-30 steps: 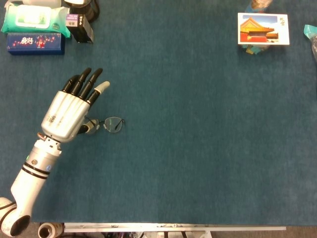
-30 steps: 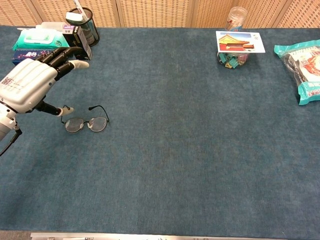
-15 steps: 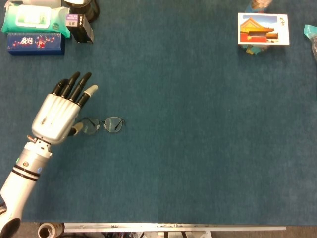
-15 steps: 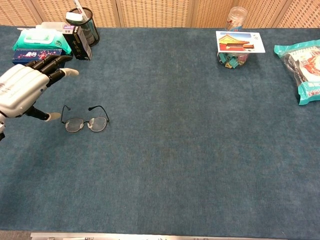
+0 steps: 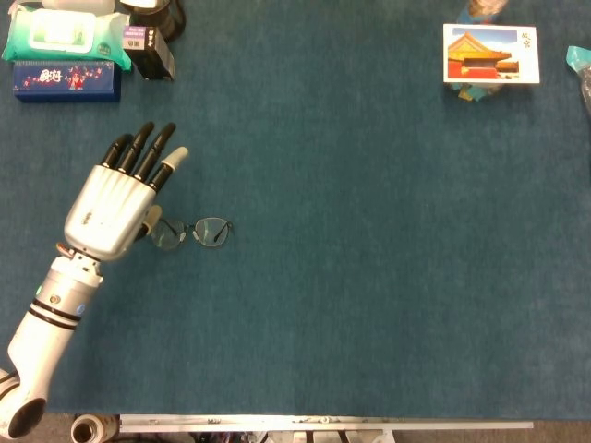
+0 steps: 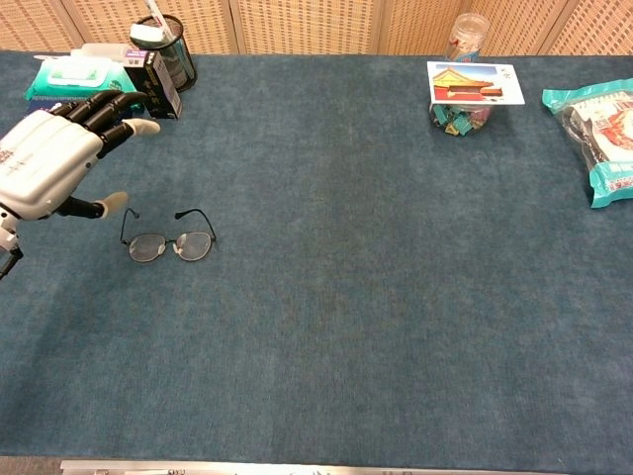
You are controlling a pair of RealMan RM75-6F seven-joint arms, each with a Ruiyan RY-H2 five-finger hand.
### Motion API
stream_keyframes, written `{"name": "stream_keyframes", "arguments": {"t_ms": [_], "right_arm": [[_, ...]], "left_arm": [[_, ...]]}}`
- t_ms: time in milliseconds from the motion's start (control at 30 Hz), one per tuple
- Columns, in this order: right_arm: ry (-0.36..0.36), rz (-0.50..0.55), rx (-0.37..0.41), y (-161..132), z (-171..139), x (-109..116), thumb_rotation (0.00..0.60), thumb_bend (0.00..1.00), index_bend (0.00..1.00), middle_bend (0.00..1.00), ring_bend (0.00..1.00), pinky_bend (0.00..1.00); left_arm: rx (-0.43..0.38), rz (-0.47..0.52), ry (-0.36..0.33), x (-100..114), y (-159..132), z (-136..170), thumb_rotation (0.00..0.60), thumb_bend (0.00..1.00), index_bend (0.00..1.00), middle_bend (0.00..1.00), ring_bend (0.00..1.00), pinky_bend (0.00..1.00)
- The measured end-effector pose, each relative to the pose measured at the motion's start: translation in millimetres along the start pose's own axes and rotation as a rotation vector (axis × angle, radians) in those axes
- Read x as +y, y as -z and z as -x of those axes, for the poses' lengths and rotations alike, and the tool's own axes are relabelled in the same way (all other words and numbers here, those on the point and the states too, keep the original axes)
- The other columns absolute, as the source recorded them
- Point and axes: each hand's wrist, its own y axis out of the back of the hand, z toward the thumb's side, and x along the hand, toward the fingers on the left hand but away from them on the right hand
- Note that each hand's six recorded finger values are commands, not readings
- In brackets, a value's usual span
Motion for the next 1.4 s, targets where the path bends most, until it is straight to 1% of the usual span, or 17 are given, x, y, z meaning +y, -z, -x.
{"name": "stream_keyframes", "arguments": {"t_ms": [233,633,933,1400], "right_arm": [[0.003,0.001,0.001,-1,0,0,0.600,0.05,0.16,0.21,0.16,0.27],[0.011,0.008,-0.005,1,1,4,0.600,0.05,0.16,0.21,0.16,0.27],[0.030,0.013,-0.005,1,1,8,0.600,0.05,0.16,0.21,0.16,0.27],[0.036,0.014,-0.004,1,0,10,0.600,0.05,0.16,0.21,0.16,0.27]], "left_arm": [[-0.018,0.030,-0.008,2,-11,-2,0.600,0.27,0.16,0.05,0.04,0.18],[-0.052,0.085,-0.001,-8,-32,-15,0.600,0.27,0.16,0.05,0.04,0.18],[-0.076,0.107,0.026,-20,-45,-14,0.600,0.27,0.16,0.05,0.04,0.18],[-0.108,0.143,0.069,-40,-62,-18,0.600,0.27,0.16,0.05,0.04,0.18]]}}
